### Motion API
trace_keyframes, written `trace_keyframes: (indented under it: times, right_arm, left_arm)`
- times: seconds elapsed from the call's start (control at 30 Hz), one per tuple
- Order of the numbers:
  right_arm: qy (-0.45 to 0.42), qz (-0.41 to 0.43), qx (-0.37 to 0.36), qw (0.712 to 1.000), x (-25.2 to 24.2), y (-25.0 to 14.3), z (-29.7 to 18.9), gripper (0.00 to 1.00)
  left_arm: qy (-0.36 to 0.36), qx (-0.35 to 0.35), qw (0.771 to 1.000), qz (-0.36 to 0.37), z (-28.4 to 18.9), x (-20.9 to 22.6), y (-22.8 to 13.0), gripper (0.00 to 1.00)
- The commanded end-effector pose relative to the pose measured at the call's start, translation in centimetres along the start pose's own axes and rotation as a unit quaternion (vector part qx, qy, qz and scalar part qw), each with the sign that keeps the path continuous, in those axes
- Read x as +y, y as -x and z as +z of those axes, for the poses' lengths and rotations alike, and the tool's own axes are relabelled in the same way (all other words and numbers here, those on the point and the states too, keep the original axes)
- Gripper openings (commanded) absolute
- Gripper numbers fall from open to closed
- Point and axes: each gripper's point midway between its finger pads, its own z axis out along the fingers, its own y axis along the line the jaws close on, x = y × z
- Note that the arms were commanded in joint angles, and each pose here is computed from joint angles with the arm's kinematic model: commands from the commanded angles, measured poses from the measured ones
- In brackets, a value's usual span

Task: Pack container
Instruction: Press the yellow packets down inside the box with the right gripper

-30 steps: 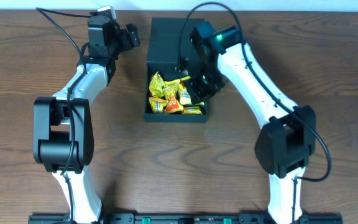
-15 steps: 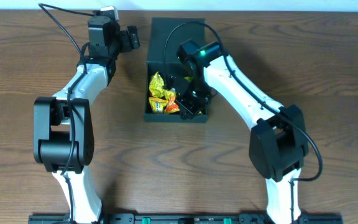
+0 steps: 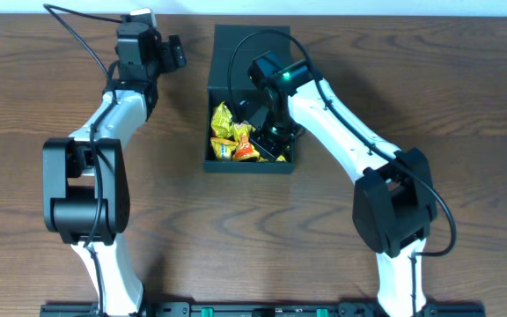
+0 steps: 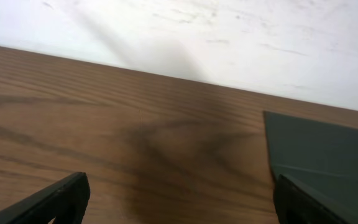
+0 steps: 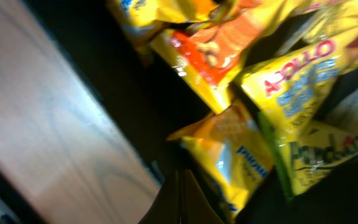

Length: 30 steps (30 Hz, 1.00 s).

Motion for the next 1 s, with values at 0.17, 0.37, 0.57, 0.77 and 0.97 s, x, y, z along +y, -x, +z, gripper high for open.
trace_keyframes:
  times: [0.17, 0.37, 0.57, 0.77, 0.97]
  right_arm:
    - [-0.016, -0.011, 0.025, 0.999, -0.9, -1.2, 2.0, 0.01]
    - [0.002, -0.011, 0.019, 1.000, -0.5, -1.3, 3.3, 0.01]
    - [0.007, -0.007, 0.033, 0.999, -0.4, -2.4, 4.3, 0.01]
    - [0.009, -0.009, 0.022, 1.000, -0.5, -1.7, 4.7, 0.01]
    - [0.015, -0.007, 0.028, 0.999, -0.7, -1.8, 5.7, 0.01]
  left_arm:
    - [0.027, -0.016, 1.000, -0.003, -0.1, 2.9, 1.5, 0.95]
    - [0.027, -0.016, 1.000, -0.003, -0.1, 2.9, 1.5, 0.95]
    - [0.027, -0.017, 0.999, -0.003, -0.1, 2.9, 1.5, 0.95]
    - [0.025, -0.029, 0.999, -0.003, -0.1, 2.8, 2.2, 0.95]
    - [0.024, -0.031, 0.999, -0.003, -0.1, 2.8, 2.2, 0.95]
